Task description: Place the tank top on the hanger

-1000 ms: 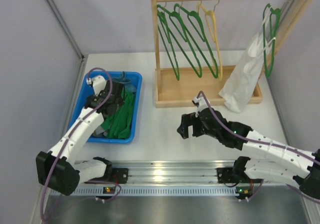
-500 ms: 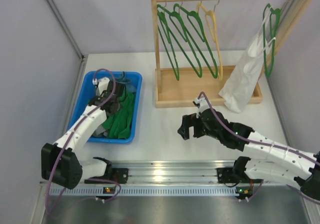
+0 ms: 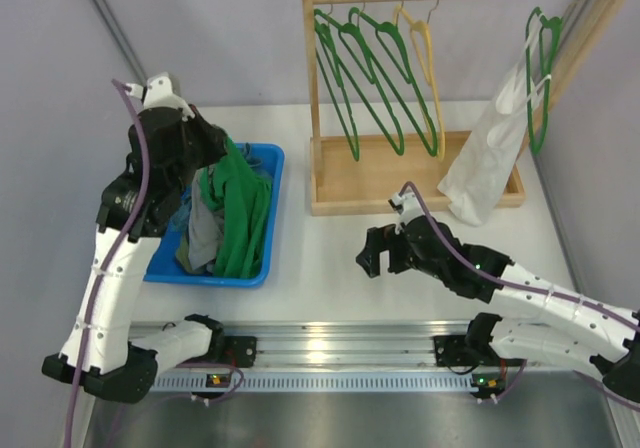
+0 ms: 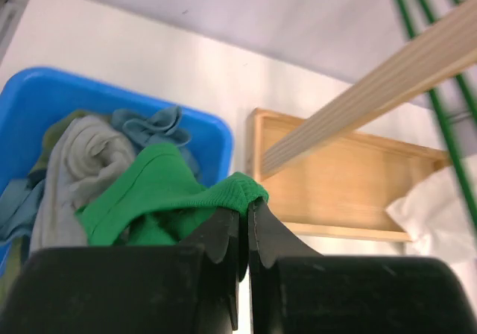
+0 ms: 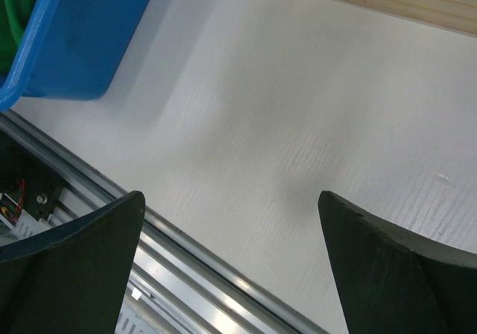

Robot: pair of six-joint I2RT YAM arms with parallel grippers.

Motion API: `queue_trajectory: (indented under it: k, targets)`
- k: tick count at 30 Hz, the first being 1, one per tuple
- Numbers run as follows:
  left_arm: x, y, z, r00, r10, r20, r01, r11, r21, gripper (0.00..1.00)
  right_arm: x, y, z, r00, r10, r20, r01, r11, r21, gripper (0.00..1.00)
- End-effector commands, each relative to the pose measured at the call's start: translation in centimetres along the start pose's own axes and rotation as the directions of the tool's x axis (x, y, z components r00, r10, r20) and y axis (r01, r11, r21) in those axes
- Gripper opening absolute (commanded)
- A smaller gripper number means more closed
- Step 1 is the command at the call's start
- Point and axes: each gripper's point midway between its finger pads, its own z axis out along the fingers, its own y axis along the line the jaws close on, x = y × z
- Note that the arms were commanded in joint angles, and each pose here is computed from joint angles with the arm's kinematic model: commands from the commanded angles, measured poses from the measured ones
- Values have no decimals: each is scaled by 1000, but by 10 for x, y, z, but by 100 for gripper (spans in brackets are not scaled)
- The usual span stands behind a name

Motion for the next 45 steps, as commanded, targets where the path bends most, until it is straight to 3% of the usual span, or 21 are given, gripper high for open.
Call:
queue_trajectory:
  k: [1, 5, 12, 21, 39, 45]
  targets:
    - [-35, -41, -20, 999, 13, 48, -21, 984, 176, 0, -41, 20, -13, 993, -1, 115, 6, 999, -48, 100]
    - [-54, -64, -32, 998, -5, 64, -11, 968, 253, 0, -72, 39, -27, 980, 14, 201, 10, 993, -118, 100]
    - [-30, -80, -22, 999, 21, 36, -29, 976, 216, 0, -138, 105, -45, 935, 82, 345, 35, 947, -320, 98]
    - [-2, -129, -39, 998, 67, 12, -68, 960, 272, 0, -184, 175, -29, 879, 128, 460, 39, 941, -336, 86]
    - [21, -148, -47, 995, 96, -30, -81, 938, 336, 0, -201, 208, 3, 834, 192, 517, -25, 950, -312, 57]
    - [24, -151, -48, 994, 103, -40, -82, 932, 353, 0, -208, 209, 7, 821, 176, 544, -19, 959, -281, 42]
